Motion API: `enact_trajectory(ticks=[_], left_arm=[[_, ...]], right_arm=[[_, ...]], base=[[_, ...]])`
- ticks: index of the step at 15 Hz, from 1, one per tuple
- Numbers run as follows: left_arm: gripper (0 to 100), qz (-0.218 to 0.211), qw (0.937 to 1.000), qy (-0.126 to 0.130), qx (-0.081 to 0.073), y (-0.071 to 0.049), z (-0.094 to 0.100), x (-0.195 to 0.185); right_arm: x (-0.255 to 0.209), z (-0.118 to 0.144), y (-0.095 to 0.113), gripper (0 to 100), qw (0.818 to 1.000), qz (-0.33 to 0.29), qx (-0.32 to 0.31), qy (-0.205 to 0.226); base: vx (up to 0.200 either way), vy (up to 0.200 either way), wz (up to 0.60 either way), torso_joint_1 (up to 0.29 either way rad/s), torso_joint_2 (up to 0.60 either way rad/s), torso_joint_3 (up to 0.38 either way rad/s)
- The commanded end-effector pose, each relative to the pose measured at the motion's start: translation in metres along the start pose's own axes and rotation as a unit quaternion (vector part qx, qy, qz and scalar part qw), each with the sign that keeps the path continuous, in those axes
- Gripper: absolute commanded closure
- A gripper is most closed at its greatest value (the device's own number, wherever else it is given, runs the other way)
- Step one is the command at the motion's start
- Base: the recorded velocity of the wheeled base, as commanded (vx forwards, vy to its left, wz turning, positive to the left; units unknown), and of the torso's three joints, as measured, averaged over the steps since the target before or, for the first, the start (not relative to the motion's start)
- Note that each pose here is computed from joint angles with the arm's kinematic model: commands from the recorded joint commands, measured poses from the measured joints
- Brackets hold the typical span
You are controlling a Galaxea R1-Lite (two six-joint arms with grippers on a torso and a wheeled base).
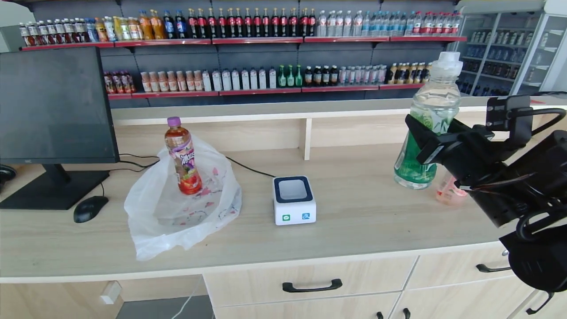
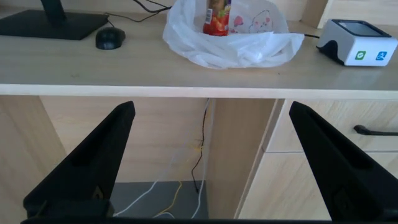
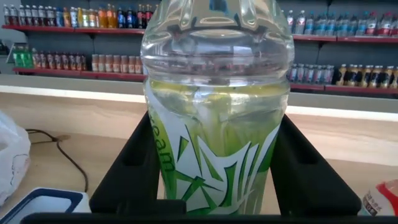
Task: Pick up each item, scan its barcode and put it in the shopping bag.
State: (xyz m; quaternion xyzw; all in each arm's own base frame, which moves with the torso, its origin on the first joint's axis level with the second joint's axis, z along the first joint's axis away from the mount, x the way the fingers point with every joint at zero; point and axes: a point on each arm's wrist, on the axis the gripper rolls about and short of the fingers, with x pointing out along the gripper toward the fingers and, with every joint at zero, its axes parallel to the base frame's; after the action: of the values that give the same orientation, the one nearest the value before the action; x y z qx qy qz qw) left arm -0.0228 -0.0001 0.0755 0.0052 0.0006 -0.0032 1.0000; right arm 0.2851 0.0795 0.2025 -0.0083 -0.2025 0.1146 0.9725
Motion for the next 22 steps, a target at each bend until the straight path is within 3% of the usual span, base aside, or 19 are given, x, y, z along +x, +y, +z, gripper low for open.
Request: enact_trajectory(ticks=[1,10,13,17,22], left_arm=[[0,0.0,1.0,0.0,0.0,0.0,0.0,0.0],[0,0.0,1.0,0.0,0.0,0.0,0.0,0.0],[0,0.0,1.0,0.0,0.002,0.0,0.0,0.0],[0,0.001,1.0,0.001,0.001,0.0,0.0,0.0],[0,0.0,1.0,0.0,0.002,0.0,0.0,0.0]], right_arm=[[0.0,-0.002,0.003,100,1.0,0.005,0.002,0.003],[-0.006,0.005,0.003,100,1.0,0.005,0.003,-0.002],[-0.008,0.005,0.003,100,1.0,0.006,0.003,-0.001],[-0.007,0.007,0.022,100,0.999,0.035,0.013,-0.006],[-0.008,0.012,0.03,100,0.998,0.061,-0.015,-0.016]], base=[[0.0,0.2,0.0,0.002,0.0,-0.002],[0.0,0.2,0.0,0.002,0.0,0.005],[0.0,0.0,0.0,0.0,0.0,0.0],[0.1,0.0,0.0,0.001,0.0,0.001],[0.04,0.0,0.0,-0.003,0.0,0.0]])
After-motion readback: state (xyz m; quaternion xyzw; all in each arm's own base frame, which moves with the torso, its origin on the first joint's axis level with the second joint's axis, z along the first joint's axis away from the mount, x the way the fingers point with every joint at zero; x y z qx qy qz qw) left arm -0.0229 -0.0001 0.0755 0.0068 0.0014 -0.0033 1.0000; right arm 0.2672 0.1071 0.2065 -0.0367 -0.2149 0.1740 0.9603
